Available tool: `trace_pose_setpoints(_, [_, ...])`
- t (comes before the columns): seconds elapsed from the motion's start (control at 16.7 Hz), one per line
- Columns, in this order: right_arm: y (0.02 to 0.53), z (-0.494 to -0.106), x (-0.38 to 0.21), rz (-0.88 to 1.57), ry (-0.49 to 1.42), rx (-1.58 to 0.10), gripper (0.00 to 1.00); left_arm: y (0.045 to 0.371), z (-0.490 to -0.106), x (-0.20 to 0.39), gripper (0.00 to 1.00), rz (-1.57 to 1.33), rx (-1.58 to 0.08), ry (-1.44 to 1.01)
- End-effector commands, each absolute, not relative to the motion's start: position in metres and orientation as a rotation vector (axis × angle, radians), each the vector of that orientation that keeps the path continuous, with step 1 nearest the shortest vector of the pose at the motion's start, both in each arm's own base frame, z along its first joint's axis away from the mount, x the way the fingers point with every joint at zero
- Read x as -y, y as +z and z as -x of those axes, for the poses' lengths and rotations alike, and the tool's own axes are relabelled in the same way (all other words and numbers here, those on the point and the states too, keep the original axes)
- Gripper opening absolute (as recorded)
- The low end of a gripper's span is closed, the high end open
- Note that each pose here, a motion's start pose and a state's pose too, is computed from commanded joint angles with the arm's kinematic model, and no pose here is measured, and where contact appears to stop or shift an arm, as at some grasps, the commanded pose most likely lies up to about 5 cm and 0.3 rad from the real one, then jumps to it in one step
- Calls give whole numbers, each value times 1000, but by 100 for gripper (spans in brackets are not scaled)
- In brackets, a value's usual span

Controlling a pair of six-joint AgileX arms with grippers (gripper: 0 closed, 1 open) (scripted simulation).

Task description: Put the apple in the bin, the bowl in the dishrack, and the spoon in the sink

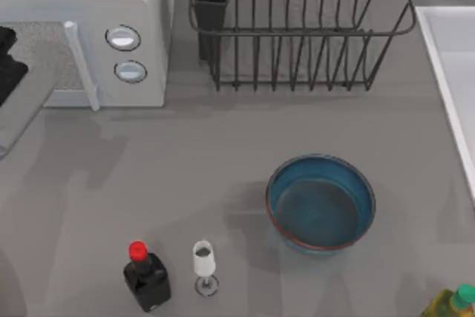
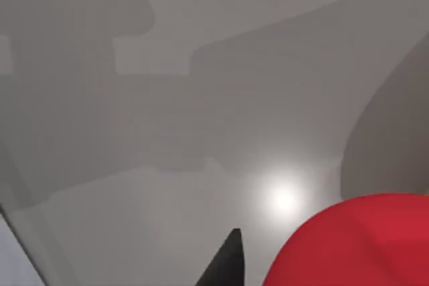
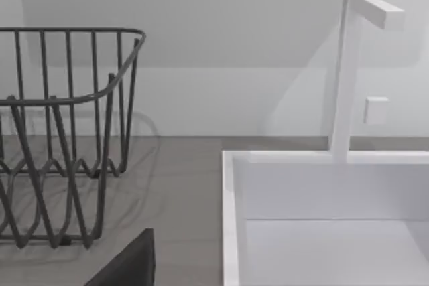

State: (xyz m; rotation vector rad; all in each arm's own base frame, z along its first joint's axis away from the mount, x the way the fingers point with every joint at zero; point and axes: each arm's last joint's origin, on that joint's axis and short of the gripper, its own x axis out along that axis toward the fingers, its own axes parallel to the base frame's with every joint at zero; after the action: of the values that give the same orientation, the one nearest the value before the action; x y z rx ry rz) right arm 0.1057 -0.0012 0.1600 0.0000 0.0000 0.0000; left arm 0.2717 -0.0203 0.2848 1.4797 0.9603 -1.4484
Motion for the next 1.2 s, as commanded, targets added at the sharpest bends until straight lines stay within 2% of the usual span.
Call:
trace_pose_setpoints(0.36, [160,-106,1,0,0,0,100,286,-234,-27,0,-1854,-655,-1833])
trace_pose_setpoints(0.78, [160,-106,1,0,0,0,100,278,-205,-62,0,-2157,-334,-2144])
trace_pose_setpoints(1.2, [160,-106,1,0,0,0,100,273,-194,-78,0,-2314,-177,-2273])
